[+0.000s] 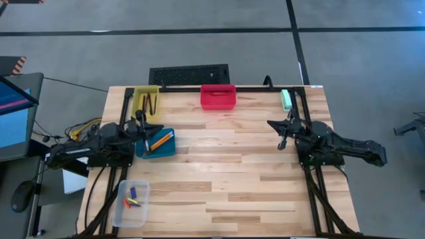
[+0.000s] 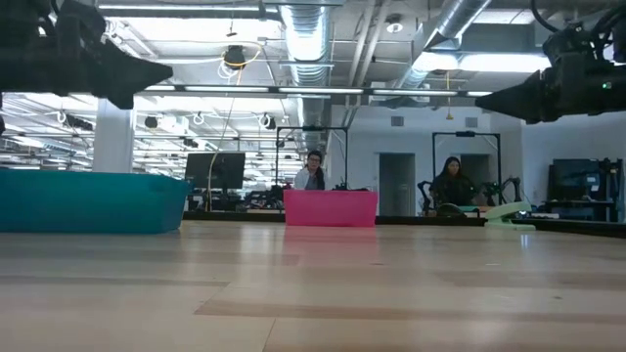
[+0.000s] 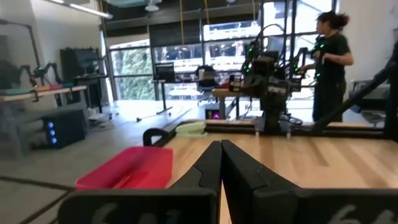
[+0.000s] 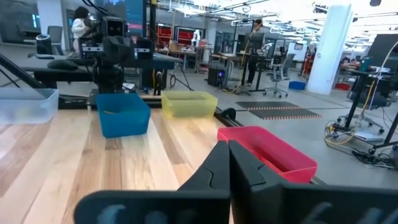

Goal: Sort crayons/erasers/pens/pencils in bins
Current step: Return to Home Position

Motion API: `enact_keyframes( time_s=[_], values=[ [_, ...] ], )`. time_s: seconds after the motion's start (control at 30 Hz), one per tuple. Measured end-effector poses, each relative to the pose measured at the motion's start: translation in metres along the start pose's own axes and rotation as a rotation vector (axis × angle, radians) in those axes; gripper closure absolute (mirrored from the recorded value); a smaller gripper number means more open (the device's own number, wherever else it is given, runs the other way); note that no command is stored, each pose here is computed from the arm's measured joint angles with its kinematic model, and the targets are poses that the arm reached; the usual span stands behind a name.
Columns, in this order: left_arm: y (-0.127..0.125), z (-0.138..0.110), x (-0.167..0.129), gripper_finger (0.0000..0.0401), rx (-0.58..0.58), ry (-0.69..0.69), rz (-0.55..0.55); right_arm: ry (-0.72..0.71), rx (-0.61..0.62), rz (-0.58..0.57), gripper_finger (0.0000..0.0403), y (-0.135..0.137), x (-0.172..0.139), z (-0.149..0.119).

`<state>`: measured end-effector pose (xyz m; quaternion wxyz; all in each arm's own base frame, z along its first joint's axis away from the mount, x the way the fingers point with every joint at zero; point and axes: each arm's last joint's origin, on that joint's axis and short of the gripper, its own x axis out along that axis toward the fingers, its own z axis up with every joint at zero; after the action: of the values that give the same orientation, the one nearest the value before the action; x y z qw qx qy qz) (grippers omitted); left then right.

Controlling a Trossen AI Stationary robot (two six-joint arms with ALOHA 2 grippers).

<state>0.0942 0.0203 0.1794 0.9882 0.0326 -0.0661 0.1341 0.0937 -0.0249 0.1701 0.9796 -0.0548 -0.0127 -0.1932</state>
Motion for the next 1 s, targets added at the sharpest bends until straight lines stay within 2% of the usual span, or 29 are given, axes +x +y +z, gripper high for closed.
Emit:
enact_keyframes(
  time_s=[0.27, 1.0],
  values=[
    [0.0024, -0.0085, -0.0005, 0.0401, -0.006, 0.089, 0.094, 0.002, -0.002, 0.0, 0.0393, 0.0, 0.0, -0.0003],
    [0.0023, -0.0084, -0.0006, 0.0401, -0.002, 0.122, 0.09, 0.004, -0.002, 0.0, 0.0392, 0.0001, 0.0001, -0.0006]
  ],
)
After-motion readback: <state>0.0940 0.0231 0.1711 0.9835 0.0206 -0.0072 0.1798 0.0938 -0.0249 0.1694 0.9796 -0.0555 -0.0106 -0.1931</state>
